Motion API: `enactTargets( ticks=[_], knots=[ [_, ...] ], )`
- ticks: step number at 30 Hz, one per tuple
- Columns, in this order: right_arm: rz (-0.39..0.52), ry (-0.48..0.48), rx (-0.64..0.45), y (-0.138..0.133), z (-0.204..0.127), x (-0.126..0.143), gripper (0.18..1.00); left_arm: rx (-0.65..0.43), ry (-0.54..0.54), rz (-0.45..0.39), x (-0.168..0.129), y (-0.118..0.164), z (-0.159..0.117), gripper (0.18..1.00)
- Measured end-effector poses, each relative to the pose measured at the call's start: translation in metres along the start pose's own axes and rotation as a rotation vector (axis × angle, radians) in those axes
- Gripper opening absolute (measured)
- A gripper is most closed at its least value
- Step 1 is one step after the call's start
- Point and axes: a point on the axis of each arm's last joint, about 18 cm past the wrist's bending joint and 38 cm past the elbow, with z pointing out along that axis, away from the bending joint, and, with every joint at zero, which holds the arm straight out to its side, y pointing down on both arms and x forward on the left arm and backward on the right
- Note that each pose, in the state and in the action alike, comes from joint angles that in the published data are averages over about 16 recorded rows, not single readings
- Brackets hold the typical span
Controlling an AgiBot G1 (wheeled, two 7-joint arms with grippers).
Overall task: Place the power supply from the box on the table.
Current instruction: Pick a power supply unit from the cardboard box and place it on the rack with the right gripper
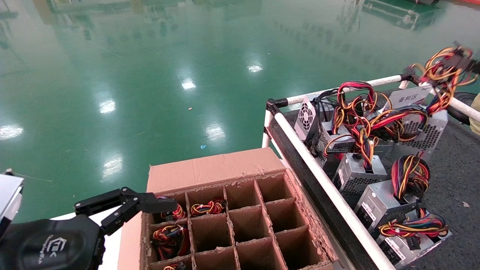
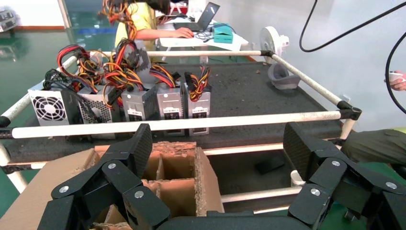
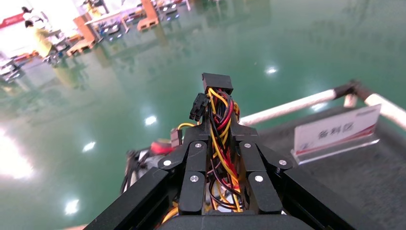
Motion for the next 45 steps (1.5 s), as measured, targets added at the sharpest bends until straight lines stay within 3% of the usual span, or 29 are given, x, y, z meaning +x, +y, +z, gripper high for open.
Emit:
enactTargets(
  ticks=[19,31,45],
  knots=[
    [-0.057,-0.15,-0.141,0.061,0.018,-0.032,0.241,0.0,0.0,0.0,0.0,0.0,0.0,1.001],
    [-0.15,-0.096,-0.108,0.073,0.049,-0.036,0.241,0.0,0.0,0.0,0.0,0.0,0.0,1.001],
    [-0.182,-0.001,-0.045,0.06,0.077,-0.039,0.24,0.0,0.0,0.0,0.0,0.0,0.0,1.001]
  ],
)
